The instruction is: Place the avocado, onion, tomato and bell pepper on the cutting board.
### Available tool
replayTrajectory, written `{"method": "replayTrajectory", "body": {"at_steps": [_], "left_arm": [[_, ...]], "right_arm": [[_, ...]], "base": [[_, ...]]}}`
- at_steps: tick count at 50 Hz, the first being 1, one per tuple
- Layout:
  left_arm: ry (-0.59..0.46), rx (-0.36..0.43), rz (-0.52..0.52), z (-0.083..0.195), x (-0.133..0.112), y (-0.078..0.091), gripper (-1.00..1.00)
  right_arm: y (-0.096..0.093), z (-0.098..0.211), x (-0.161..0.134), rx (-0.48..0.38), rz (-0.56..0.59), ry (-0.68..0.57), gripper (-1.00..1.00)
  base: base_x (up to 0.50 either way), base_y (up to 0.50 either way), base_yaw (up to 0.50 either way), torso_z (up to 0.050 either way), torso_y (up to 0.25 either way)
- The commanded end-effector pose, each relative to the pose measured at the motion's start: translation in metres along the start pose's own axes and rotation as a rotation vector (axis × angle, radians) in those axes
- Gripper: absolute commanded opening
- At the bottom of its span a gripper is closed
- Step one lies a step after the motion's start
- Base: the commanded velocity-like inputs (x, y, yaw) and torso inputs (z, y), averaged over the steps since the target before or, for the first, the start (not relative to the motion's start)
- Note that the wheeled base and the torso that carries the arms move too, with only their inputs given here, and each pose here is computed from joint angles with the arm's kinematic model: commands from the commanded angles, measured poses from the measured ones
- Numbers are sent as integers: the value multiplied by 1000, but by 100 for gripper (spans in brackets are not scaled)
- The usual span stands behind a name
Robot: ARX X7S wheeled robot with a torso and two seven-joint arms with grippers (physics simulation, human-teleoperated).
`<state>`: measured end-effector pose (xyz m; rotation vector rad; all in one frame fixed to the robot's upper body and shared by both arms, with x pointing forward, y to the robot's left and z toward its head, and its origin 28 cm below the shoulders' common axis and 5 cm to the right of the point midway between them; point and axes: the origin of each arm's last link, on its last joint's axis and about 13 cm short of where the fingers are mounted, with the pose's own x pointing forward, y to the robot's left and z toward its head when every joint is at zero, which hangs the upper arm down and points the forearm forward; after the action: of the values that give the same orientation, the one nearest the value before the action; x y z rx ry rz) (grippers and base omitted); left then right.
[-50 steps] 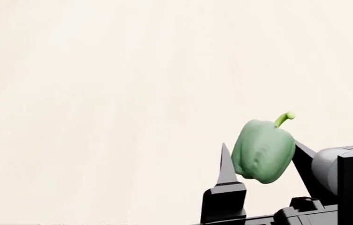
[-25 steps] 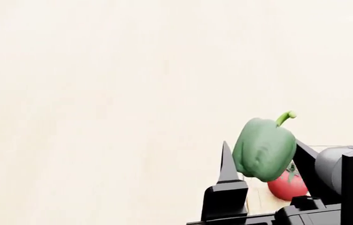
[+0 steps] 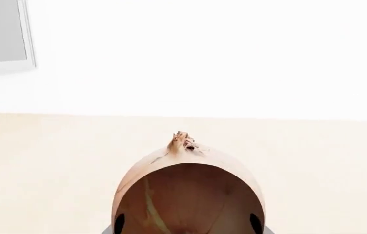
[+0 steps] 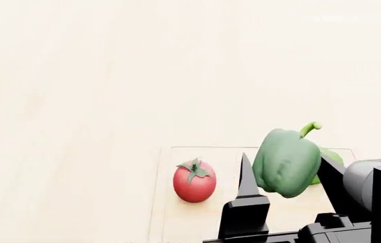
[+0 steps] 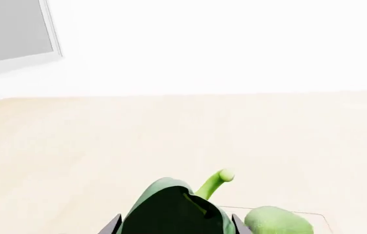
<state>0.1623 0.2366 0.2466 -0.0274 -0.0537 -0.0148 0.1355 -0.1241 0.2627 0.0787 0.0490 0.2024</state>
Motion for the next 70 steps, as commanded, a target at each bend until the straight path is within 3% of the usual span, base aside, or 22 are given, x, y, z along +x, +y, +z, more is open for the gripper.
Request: {"method": "replayTrajectory", "body": {"at_steps": [1,20,34,46,70], "left_arm": [[-55,-49,-44,10,5,-2,-100],[-52,-55,-51,9,5,-4,-100],[-60,-74,-46,7,4,-7,-100],[-61,-75,-45,6,5,-8,-100],[-55,-69,-48,9,1,-7,-100]], "right_arm": [[-1,4,4,11,-8,-55,-100],[-1,5,5,-6,-3,-47,-100],[-2,5,27,-50,99,42,-100],[-9,-14,70,-40,92,133,-100],[-14,-59,81,36,62,298,-100]], "base": [[-1,-500,0,0,0],[-1,-500,0,0,0],[0,0,0,0,0],[0,0,0,0,0],[0,0,0,0,0]]}}
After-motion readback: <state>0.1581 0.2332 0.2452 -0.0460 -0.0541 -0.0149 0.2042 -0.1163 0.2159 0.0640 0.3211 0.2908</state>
